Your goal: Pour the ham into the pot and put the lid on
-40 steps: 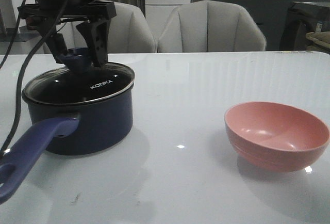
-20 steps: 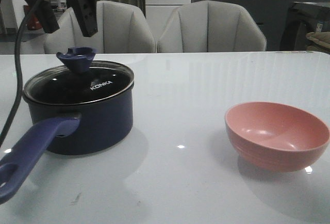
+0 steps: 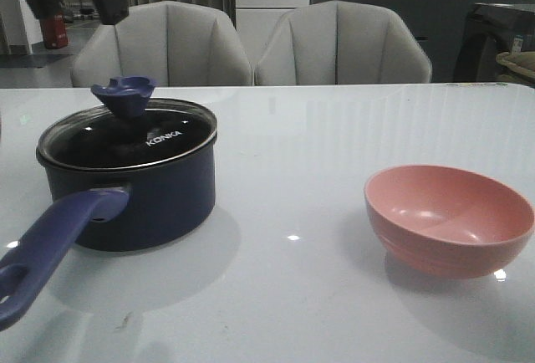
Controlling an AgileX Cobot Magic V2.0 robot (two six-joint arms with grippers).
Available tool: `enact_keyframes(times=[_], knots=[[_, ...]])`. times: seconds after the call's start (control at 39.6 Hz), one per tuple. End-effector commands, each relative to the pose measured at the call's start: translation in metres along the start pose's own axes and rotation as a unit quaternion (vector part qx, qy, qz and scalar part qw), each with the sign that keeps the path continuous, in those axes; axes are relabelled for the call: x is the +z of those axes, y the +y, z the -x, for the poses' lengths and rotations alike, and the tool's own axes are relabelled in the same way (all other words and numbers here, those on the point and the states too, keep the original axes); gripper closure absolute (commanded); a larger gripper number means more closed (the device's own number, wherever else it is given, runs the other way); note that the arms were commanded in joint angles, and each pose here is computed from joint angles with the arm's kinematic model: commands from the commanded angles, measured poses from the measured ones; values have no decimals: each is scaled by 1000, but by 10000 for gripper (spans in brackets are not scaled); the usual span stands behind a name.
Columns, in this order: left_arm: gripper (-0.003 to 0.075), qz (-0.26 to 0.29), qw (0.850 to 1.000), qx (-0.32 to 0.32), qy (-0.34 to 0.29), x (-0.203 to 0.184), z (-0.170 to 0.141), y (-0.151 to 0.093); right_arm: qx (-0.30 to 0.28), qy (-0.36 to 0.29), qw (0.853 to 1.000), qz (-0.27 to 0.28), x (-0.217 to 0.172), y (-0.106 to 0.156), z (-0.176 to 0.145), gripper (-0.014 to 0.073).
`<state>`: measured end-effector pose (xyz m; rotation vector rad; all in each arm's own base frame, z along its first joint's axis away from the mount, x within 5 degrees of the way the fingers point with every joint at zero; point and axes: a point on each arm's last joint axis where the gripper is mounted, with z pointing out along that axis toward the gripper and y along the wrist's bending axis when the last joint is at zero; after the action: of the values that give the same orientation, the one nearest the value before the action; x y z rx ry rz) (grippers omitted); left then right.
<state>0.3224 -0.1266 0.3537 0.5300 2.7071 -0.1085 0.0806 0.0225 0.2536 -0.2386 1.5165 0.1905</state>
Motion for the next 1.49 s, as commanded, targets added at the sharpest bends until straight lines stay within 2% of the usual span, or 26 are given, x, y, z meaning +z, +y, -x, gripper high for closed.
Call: enact_keyframes(times=[0.0,0.38,0.58,0.73,0.91,1.29,1.41,1.46], knots=[[217,12,999,3,-43,-30,-17,0,-4,-45,999,-18,0,-3,15,447],[217,12,987,1,-163,-55,-83,-1,-4,-45,999,-18,0,-3,15,447],[217,12,978,1,-207,-61,-127,-1,-4,-45,999,-18,0,-3,15,447],[217,11,962,1,-271,-69,-161,-2,-4,-45,999,-18,0,-3,15,447],[217,10,948,1,-317,-69,-203,-2,-4,-45,999,-18,0,-3,15,447],[218,8,886,0,-464,-82,-287,-4,-4,-45,999,-18,0,-3,15,447],[227,8,874,-1,-485,-74,-306,-4,-4,-45,999,-18,0,-3,15,447],[265,5,872,-2,-489,-70,-311,-4,-4,-45,999,-18,0,-3,15,447]])
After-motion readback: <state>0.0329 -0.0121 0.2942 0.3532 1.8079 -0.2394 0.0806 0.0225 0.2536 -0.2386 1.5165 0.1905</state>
